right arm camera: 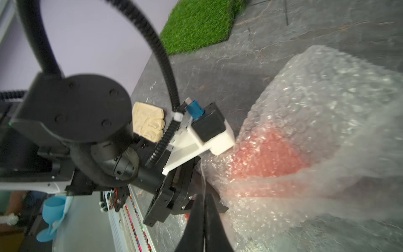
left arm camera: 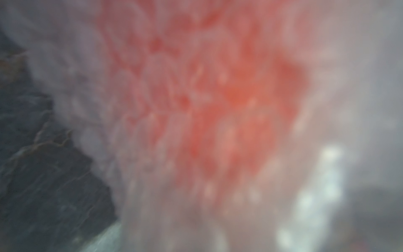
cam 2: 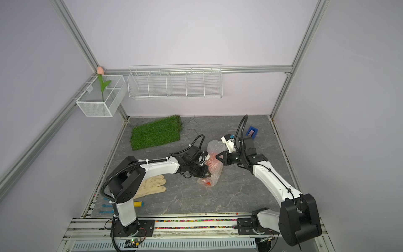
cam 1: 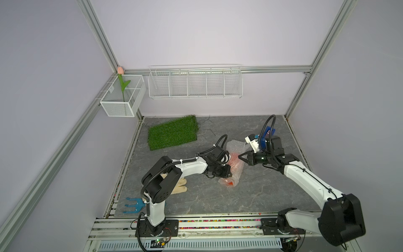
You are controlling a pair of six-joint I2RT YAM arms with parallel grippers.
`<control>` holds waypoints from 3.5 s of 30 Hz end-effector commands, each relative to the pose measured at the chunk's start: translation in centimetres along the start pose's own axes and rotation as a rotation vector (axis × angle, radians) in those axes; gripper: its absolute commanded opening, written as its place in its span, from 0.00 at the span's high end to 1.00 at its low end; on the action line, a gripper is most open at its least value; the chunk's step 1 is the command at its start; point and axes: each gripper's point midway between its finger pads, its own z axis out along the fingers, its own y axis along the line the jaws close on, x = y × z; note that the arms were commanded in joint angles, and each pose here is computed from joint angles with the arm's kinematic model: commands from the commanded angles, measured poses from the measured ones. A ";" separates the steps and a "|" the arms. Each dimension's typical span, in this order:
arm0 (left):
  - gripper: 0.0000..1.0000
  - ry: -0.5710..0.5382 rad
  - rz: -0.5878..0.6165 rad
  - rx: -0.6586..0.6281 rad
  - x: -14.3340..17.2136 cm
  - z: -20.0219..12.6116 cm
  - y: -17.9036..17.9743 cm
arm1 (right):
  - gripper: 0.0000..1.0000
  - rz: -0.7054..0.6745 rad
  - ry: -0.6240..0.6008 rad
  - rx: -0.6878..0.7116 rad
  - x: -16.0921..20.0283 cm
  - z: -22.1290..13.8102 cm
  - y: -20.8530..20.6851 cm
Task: Wrap wine glasses in bubble wrap
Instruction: Stick the tape on the bubble wrap.
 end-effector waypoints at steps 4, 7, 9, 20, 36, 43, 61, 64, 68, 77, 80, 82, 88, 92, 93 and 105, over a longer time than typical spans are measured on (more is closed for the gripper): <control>0.98 0.094 0.012 -0.058 2.6 1.5 2.4 | 0.93 -0.120 0.090 0.036 3.8 1.1 -0.6; 0.98 0.100 0.019 -0.052 2.7 1.4 2.2 | 0.93 -0.128 0.111 0.057 4.1 1.7 -1.4; 0.98 0.104 0.022 -0.046 2.7 1.4 2.1 | 0.93 -0.137 0.121 0.077 4.3 2.0 -1.9; 1.00 0.123 0.035 0.016 3.1 1.4 1.1 | 0.93 -0.254 0.052 0.086 2.9 3.7 -3.3; 1.00 0.133 0.039 0.110 3.4 0.5 -0.6 | 0.90 -0.227 0.084 0.119 2.5 4.8 -4.5; 1.00 0.139 0.040 0.109 3.5 0.3 -0.5 | 0.71 -0.246 0.136 0.119 3.1 5.4 -4.2; 1.00 0.153 0.031 0.107 3.8 0.7 -0.2 | 0.46 -0.406 -0.007 0.091 -0.8 2.6 -2.0; 1.00 0.153 0.028 0.103 3.7 0.8 -0.1 | 0.46 -0.370 -0.052 0.090 -1.7 1.3 -1.5; 1.00 0.154 0.023 0.099 3.7 1.1 0.1 | 0.49 -0.249 -0.086 0.065 -2.7 -0.6 0.1; 1.00 0.155 0.020 0.099 3.8 1.2 0.2 | 0.63 -0.013 -0.064 -0.030 1.4 0.4 1.4; 1.00 0.154 0.018 0.102 3.8 1.2 0.1 | 0.66 0.025 -0.025 -0.005 3.4 1.5 0.1; 1.00 0.154 0.017 0.101 3.8 1.2 0.1 | 0.67 0.040 -0.008 0.022 4.1 2.0 -0.8; 1.00 0.150 0.017 0.098 3.7 1.0 0.1 | 0.67 0.062 0.013 0.110 5.1 3.0 -3.6; 1.00 0.147 0.016 0.096 3.7 0.8 0.1 | 0.67 0.077 0.016 0.108 4.9 3.4 -4.1; 1.00 0.147 0.015 0.095 3.7 0.9 0.1 | 0.67 0.077 0.019 0.091 4.7 3.3 -3.7; 1.00 0.145 0.013 0.097 3.7 0.9 0.1 | 0.64 0.057 -0.065 0.024 0.0 1.5 -0.4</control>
